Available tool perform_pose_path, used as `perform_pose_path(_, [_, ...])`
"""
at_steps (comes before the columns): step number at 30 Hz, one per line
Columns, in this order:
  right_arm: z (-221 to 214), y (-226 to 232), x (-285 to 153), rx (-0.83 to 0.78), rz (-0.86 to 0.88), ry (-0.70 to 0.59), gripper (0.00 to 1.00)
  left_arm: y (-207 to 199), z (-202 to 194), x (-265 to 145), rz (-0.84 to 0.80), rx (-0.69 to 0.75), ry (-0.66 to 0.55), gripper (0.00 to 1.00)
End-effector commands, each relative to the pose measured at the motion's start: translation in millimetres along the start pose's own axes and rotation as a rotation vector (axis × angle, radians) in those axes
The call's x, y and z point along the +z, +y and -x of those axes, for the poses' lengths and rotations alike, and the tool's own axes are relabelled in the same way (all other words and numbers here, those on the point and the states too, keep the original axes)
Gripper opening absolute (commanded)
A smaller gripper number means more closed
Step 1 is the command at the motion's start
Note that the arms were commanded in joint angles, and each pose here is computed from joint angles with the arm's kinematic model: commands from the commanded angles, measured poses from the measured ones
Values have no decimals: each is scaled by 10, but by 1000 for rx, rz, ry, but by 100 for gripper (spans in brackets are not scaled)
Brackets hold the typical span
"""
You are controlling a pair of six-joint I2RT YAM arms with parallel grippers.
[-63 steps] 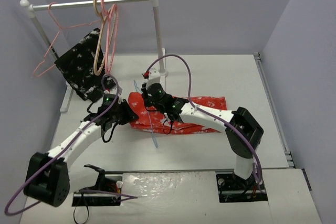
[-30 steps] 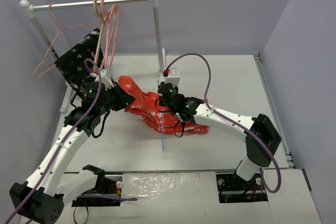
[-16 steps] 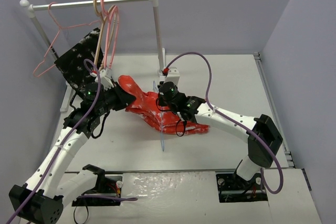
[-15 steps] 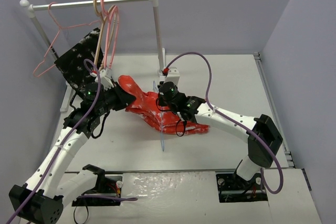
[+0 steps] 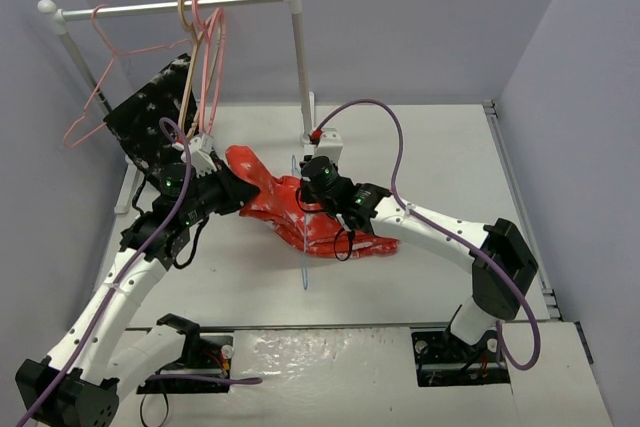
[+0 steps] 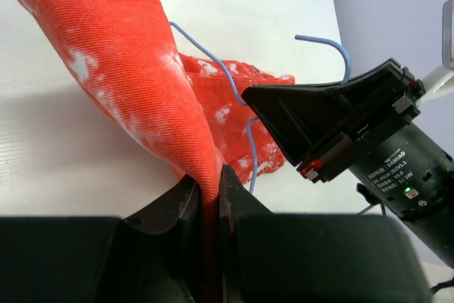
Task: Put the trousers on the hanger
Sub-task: Place trousers on hanger
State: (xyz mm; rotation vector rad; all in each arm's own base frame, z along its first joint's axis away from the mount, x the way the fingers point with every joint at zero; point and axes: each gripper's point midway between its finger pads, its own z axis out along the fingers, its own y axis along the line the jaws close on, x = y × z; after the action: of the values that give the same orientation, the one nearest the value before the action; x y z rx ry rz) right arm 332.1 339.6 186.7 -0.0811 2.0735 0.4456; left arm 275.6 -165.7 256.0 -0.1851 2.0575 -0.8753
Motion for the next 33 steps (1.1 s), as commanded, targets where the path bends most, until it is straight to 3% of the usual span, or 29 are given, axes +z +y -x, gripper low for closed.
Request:
perform_pose_path(1, [582,148,-187,78,28,-130,0,-356,268,-141,-151,71,-119,0])
perform_pose_path(12, [1462,325,-715,11,62,-230,0,249,-270,-231,3,95,-51,0])
perform_pose_path(17, [1820,329,-1022,-37,69,-275,0,493,-302,-268,104,117,-57,0])
perform_pose_path(22, [1831,68,-1059,-58,-3,-277,0,290,-101,-325,63,112,-91,0])
perform_pose_path(33, [1463,-133,-837,15,-20,-231,0,-686,711,-570,-158,105,-210,0])
